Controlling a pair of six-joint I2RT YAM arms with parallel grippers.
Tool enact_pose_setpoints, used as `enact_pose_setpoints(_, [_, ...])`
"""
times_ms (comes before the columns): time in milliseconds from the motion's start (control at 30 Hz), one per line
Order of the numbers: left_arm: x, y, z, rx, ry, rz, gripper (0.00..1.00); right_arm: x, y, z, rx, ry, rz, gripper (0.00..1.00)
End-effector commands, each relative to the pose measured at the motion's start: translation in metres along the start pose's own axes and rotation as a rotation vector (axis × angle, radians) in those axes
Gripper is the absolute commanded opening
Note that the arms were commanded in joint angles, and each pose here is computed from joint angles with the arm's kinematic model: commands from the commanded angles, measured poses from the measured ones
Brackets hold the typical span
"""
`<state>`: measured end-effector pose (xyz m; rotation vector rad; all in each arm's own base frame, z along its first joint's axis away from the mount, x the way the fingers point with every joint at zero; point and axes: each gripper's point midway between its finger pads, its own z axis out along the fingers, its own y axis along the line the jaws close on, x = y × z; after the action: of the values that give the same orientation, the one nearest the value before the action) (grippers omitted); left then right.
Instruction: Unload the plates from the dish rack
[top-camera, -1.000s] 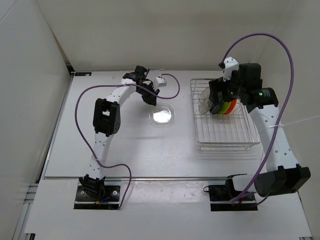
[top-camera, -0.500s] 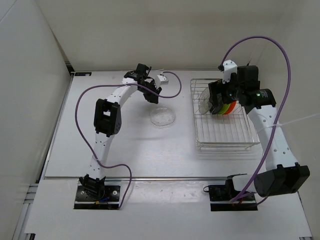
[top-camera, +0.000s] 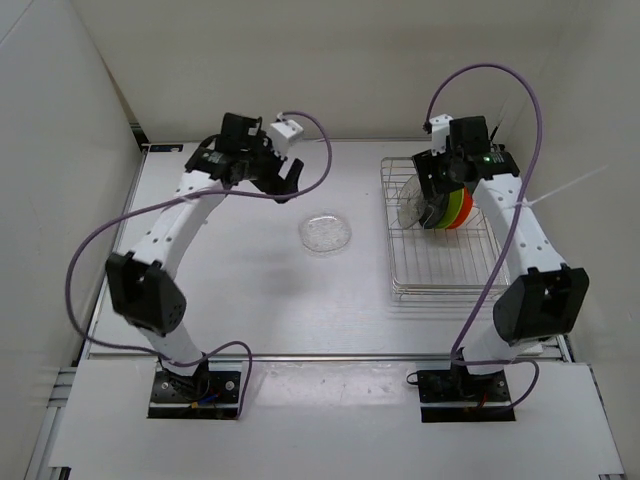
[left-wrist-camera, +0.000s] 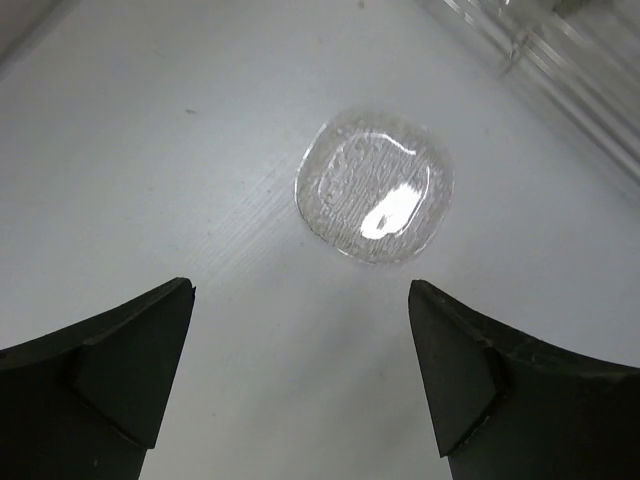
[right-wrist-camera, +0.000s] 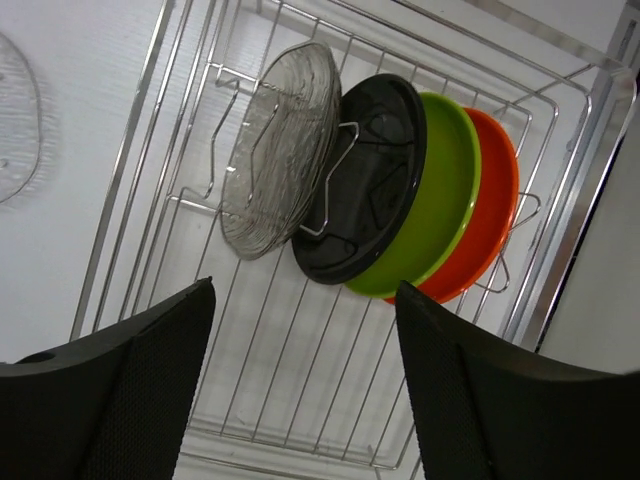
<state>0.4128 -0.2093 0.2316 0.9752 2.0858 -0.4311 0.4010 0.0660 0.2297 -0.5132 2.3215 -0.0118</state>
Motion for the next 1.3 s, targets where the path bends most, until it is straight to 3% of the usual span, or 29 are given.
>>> enact_pose_setpoints(0, [-0.027,0.013,-0.054,-0.175,-0.112,-0.157,1.00,-0.036,-0.013,0.006,0.083,-0.067,-0.046,0.75])
enact_pose_setpoints(133, [-0.021,0.009,-0.076,-0.201,-0.096,-0.224,1.00,-0.039,-0.016,0.026,0.105,-0.045,-0.070,0.64])
enact_pose_setpoints(300, [-0.018,0.014,-0.098,-0.295,-0.109,-0.279,1.00,-0.035,-0.022,0.057,0.149,-0.003,-0.086,0.60])
enact_pose_setpoints(400, [-0.017,0.009,-0.103,-0.318,-0.106,-0.277,1.00,-0.023,-0.024,0.076,0.164,0.038,-0.100,0.52])
enact_pose_setpoints(500, [-0.020,0.009,-0.110,-0.331,-0.127,-0.272,1.00,-0.019,-0.026,0.085,0.181,0.058,-0.101,0.51])
enact_pose_setpoints(567, [-0.017,0.009,-0.112,-0.342,-0.131,-0.271,1.00,-0.013,-0.027,0.093,0.187,0.081,-0.104,0.43])
enact_pose_setpoints(1100, [-0.019,0.012,-0.121,-0.379,-0.163,-0.247,1.00,-0.008,-0.011,0.096,0.229,0.121,-0.125,0.00])
enact_pose_setpoints(1267, [-0.019,0.015,-0.119,-0.390,-0.170,-0.246,1.00,-0.024,-0.009,0.075,0.301,0.096,-0.132,0.00])
